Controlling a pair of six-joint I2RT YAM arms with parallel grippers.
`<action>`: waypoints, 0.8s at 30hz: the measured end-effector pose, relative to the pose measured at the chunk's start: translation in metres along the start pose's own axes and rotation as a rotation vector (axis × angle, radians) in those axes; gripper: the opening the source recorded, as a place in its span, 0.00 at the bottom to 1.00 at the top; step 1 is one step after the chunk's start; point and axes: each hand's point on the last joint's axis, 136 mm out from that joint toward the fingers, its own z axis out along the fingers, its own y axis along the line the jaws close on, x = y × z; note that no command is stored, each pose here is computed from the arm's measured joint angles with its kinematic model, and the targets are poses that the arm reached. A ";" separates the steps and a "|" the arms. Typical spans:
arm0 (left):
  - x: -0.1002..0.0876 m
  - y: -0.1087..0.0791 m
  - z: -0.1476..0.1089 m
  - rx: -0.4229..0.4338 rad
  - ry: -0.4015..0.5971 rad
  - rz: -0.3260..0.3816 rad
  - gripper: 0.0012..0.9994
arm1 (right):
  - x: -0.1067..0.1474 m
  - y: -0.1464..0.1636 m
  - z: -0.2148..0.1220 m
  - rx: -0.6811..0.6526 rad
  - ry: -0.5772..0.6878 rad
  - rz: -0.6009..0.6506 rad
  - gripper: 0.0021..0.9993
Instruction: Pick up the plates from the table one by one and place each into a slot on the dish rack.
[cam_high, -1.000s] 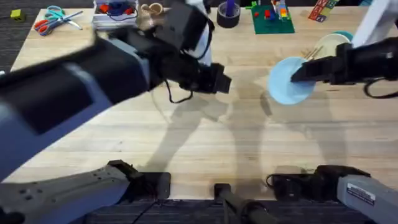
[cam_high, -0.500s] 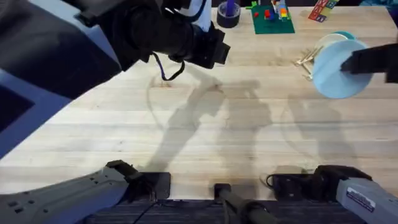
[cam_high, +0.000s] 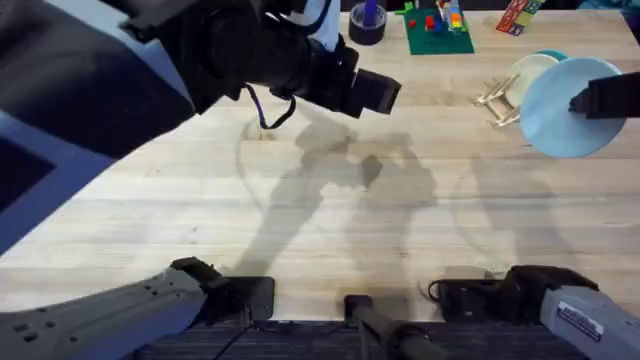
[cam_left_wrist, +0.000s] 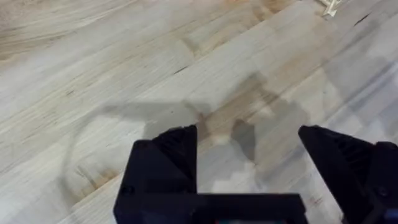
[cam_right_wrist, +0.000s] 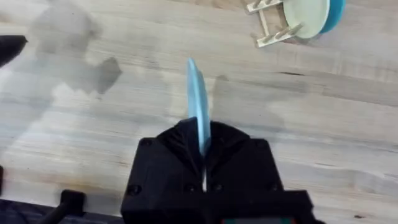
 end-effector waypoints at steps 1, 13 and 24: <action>0.000 0.000 0.000 0.000 0.000 0.001 0.99 | 0.000 0.000 0.000 0.003 0.000 -0.003 0.03; 0.000 0.000 0.000 -0.002 0.000 0.002 1.00 | 0.000 -0.014 -0.001 0.080 0.009 -0.078 0.03; 0.000 0.000 0.000 -0.002 0.000 0.002 1.00 | -0.005 -0.054 -0.009 0.314 0.023 -0.159 0.03</action>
